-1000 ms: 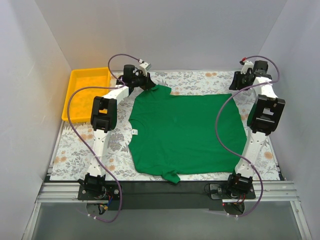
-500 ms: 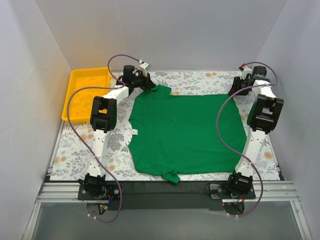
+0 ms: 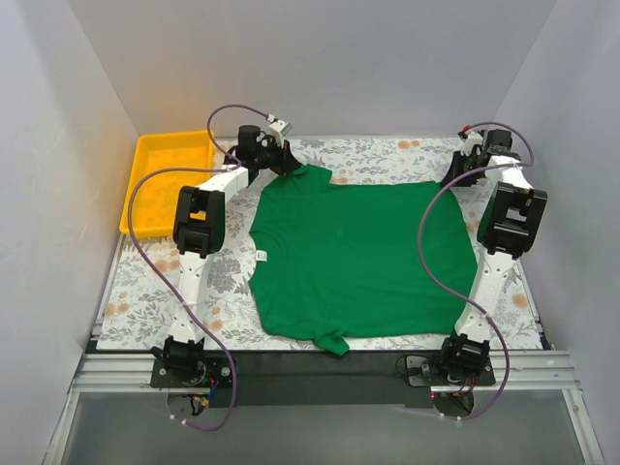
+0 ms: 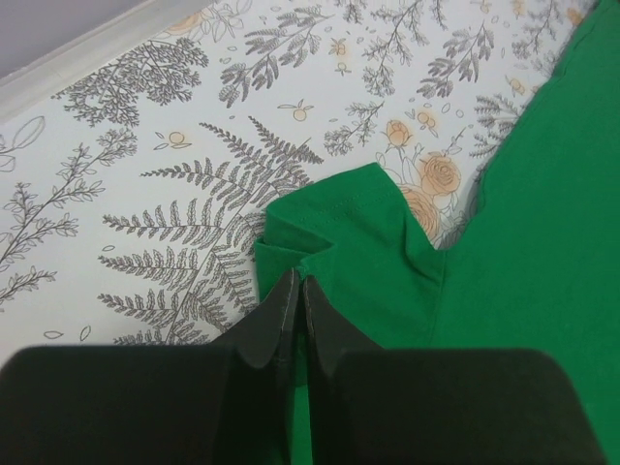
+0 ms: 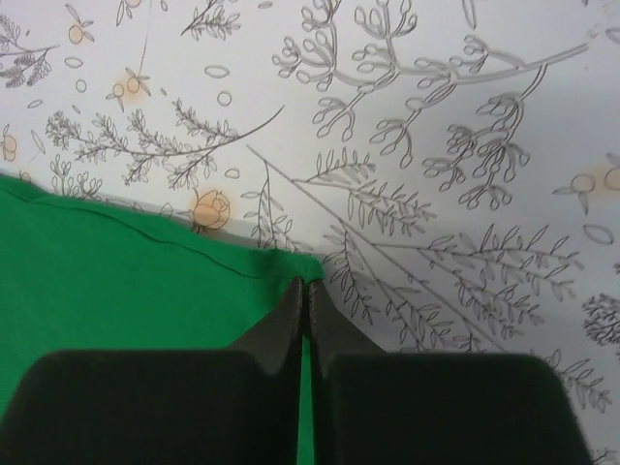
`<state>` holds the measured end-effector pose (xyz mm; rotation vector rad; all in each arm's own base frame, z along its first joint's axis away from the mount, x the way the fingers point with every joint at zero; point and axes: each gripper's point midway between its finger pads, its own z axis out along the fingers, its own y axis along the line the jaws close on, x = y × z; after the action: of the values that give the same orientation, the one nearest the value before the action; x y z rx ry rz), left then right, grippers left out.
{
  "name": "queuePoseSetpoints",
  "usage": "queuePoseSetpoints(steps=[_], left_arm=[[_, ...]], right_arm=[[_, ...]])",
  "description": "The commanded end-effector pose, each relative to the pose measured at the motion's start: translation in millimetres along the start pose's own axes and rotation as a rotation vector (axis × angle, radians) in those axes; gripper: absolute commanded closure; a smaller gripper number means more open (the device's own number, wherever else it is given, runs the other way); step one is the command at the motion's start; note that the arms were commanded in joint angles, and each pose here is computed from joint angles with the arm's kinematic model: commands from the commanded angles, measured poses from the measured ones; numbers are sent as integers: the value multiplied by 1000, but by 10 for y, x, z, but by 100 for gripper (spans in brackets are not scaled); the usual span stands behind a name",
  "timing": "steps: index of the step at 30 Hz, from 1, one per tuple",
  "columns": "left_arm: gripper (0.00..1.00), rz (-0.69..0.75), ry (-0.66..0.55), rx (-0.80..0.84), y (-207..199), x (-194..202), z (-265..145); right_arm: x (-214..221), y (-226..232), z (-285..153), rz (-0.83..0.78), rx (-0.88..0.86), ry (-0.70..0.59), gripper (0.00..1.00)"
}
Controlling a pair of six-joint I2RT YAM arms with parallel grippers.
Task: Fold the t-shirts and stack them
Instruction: Flatten the tshirt out
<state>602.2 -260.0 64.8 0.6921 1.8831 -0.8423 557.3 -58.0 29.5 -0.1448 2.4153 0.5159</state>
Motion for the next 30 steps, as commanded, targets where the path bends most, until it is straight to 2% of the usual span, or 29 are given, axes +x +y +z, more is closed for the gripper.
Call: queuePoseSetpoints(steps=[1,2,3,5,6,7,9,11,12,13,14,18,19,21,22,24,26,30], left_arm=[[100,76,-135,-28,-282,-957,-401],[100,76,-147,-35,-309,-1022,-470],[100,109,-199,-43,-423,-1304,-651],[100,89,-195,-55,-509,-1220,-794],[100,135,-253,-59,-690,-1524,-1024],[100,110,-225,-68,-714,-1337,-1077],[100,155,-289,-79,-977,-1641,-1416],[100,140,-283,-96,-1093,-1550,-1604],[100,145,-290,-103,-1159,-1560,-1703],[100,182,-342,-115,-1336,-1780,-1961],[100,180,-346,-130,-1390,-1784,-2056],[100,255,-501,-167,-1889,-2534,-2771],[100,280,-563,-163,-2109,-2783,-3032],[100,315,-681,-142,-2489,-3225,-3454],[100,337,-731,-133,-2659,-3376,-3643],[100,390,-877,-121,-3115,-3747,-4209],[100,439,-983,-106,-3484,-3930,-4649],[100,496,-1147,-63,-4050,-4118,-5308]], right_arm=[[-337,294,-427,-70,-28,-90,99],[-100,349,-432,-53,-38,-56,99],[-149,394,-513,-87,-32,-96,99],[-189,618,-872,-162,-25,-154,99],[-47,762,-1049,-189,-25,-165,99],[15,828,-1148,-237,-23,-174,99],[204,1038,-1439,-296,-9,-202,99],[255,1175,-1665,-382,7,-238,99],[191,1330,-1936,-444,31,-300,99],[132,1393,-2098,-493,58,-332,99],[56,1483,-2270,-541,74,-368,99],[-531,2037,-3388,-734,191,-591,99],[-807,2264,-3846,-795,235,-688,99],[-990,2496,-4334,-815,284,-766,99],[-1166,2778,-4853,-866,332,-876,99],[-1258,2935,-5278,-850,397,-955,99],[-1297,3247,-5894,-879,471,-1092,99],[-1179,3587,-6598,-884,567,-1262,99]])
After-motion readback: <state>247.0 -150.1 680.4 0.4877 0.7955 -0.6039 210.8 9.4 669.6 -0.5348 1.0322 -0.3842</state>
